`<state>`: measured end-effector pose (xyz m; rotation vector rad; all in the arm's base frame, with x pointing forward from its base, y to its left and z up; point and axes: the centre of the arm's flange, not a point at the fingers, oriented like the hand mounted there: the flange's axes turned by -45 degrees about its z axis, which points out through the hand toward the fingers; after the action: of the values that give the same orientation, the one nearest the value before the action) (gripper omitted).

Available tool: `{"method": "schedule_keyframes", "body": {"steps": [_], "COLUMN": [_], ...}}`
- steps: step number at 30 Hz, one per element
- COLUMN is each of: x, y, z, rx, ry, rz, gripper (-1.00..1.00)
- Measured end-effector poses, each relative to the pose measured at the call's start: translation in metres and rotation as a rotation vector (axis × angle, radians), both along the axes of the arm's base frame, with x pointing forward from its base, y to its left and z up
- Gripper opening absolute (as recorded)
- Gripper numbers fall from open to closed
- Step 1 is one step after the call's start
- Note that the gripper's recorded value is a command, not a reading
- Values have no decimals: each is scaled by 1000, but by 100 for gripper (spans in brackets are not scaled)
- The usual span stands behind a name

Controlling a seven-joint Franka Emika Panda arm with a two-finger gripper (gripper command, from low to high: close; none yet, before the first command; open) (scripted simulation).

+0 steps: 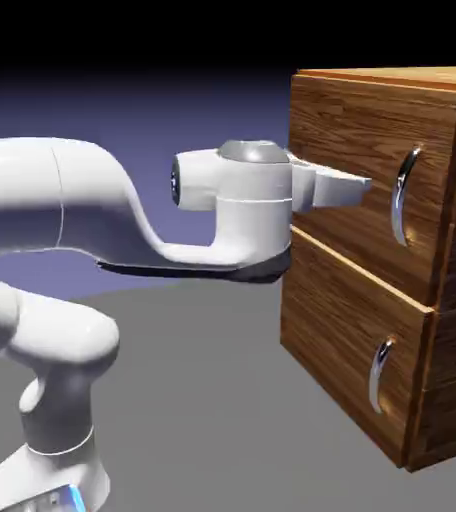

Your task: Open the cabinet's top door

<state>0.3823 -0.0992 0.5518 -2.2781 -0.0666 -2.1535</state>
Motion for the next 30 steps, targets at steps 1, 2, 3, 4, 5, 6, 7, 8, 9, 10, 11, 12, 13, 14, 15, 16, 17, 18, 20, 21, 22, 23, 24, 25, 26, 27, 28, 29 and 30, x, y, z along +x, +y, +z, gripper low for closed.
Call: {"method": "schedule_keyframes", "body": {"steps": [1, 2, 3, 4, 5, 6, 7, 8, 9, 10, 11, 12, 13, 14, 15, 16, 17, 18, 20, 21, 22, 23, 24, 25, 26, 27, 28, 29, 30], "x": [2, 4, 7, 9, 11, 14, 17, 18, 18, 29, 39, 49, 59, 68, 68, 68, 63, 57, 44, 37, 31, 24, 18, 11, 5, -1, -7, -13, -19], "y": [-5, -10, -14, -19, -24, -29, -34, -37, -37, -37, -37, -37, -36, -35, -35, -35, -33, -31, -27, -24, -22, -19, -16, -13, -10, -7, -4, -1, 2], "z": [-3, -7, -11, -15, -19, -23, -28, -31, -31, -31, -31, -31, -31, -31, -31, -31, -31, -31, -31, -31, -31, -31, -31, -31, -31, -31, -31, -31, -31], "rx": [4, 7, 11, 14, 18, 21, 25, 27, 27, 29, 29, 29, 28, 27, 27, 27, 26, 25, 17, 22, 22, 21, 20, 20, 20, 19, 19, 18, 18], "ry": [-8, -16, -24, -31, -38, -45, -51, -56, -56, -55, -55, -55, -55, -56, -56, -56, -56, -56, -58, -57, -58, -58, -58, -58, -59, -59, -59, -59, -59], "rz": [1, 1, 2, 3, 4, 5, 7, 8, 8, 9, 9, 9, 8, 8, 8, 8, -5, -19, -49, -66, -82, -98, -114, -129, -145, -161, -176, -192, -207], "gripper": [0, 0, 0, 0, 0, 0, 0, 0, 0, 0, 0, 0, 0, -100, -100, -100, -100, -100, -100, -100, -100, -100, -100, -100, -100, -100, -100, -100, -100]}}
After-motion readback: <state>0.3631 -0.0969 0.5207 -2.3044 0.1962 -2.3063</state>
